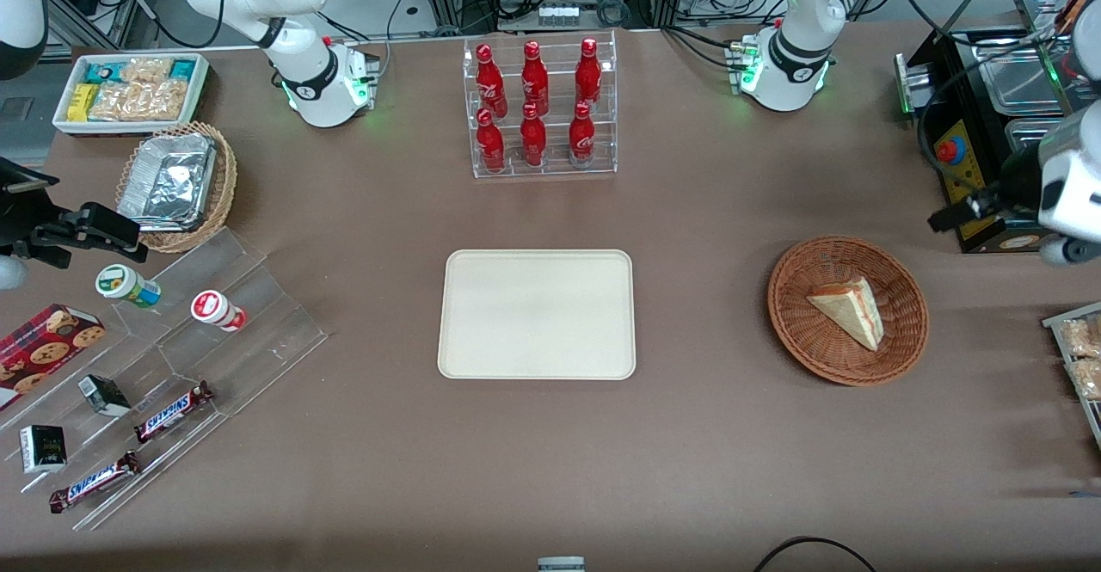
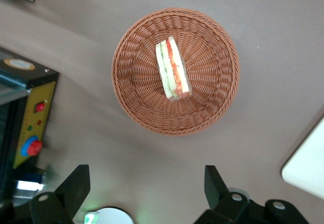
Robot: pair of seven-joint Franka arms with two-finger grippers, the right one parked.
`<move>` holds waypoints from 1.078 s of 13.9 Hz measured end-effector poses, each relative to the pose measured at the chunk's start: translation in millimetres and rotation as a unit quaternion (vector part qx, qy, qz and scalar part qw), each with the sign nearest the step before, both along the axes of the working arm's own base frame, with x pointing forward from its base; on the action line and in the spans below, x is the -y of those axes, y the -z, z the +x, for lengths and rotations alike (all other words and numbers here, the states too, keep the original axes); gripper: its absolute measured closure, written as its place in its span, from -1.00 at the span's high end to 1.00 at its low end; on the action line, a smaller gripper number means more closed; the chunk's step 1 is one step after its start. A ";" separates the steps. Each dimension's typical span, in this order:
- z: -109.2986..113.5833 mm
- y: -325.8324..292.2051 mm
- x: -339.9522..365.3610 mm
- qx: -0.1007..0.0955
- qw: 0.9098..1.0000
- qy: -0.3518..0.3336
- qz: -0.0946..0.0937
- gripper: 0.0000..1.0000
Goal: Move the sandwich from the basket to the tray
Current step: 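Move the open left gripper down over the wrapped sandwich in the basket, then lower the left gripper and close it on the sandwich's wrapped edge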
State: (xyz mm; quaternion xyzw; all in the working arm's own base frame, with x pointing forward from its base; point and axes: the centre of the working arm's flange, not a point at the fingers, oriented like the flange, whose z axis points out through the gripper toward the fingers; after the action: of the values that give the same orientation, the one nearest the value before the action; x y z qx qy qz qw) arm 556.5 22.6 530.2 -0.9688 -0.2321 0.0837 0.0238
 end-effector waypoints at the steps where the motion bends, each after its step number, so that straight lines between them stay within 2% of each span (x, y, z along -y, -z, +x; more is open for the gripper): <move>1: 7.6 15.7 1.6 -0.005 1.000 -0.023 0.004 1.00; 3: 24.4 50.4 2.6 -0.004 0.997 -0.073 0.013 1.00; 6: 33.1 103.2 2.6 0.020 0.990 -0.140 0.023 1.00; 8: 27.4 136.2 2.7 0.028 0.986 -0.162 0.025 1.00; 12: 15.6 182.8 -0.1 0.020 0.984 -0.173 0.027 1.00; 15: 6.4 212.2 0.7 0.035 0.984 -0.174 0.024 1.00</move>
State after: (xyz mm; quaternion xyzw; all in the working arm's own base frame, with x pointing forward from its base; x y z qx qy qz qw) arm 562.9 21.9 318.0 -0.9150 -0.4000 0.0473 0.0239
